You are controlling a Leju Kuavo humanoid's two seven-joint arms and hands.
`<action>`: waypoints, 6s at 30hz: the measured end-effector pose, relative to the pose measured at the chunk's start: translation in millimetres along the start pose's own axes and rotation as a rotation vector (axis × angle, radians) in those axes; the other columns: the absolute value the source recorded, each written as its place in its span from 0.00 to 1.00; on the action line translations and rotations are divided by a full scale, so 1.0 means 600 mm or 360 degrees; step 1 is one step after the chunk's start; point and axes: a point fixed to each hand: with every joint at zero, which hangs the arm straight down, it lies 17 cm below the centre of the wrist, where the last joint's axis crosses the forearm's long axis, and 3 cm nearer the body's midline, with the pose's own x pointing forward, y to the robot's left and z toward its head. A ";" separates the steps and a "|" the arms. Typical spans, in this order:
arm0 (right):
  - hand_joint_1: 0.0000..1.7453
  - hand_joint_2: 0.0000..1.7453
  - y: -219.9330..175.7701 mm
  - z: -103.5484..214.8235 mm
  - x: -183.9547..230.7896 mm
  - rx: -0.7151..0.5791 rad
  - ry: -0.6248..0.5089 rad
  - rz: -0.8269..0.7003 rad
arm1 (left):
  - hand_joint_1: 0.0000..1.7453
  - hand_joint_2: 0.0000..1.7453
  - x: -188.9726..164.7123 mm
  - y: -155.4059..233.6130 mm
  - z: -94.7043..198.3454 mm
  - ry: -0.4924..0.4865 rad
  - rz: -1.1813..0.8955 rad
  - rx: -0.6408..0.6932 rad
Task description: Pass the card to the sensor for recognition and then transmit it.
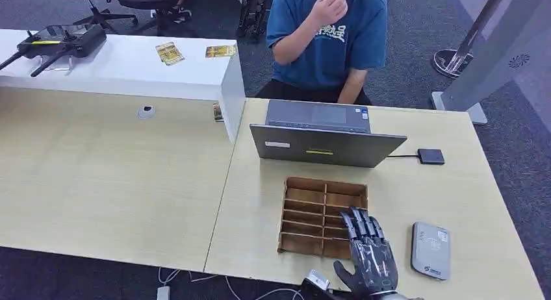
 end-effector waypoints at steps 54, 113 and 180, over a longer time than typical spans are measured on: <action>1.00 1.00 -0.055 0.004 0.028 -0.0266 -0.0108 -0.0030 | 0.00 0.00 -0.001 -0.001 0.000 0.0003 -0.0013 -0.0003; 1.00 1.00 -0.511 -0.149 -0.111 -0.1526 0.0095 -0.0668 | 0.00 0.00 0.036 0.083 0.016 0.0027 -0.0437 -0.0026; 0.00 1.00 -0.554 -0.231 -0.098 -0.1453 0.0076 -0.0329 | 0.00 0.00 0.047 0.091 0.013 0.0059 -0.0576 -0.0011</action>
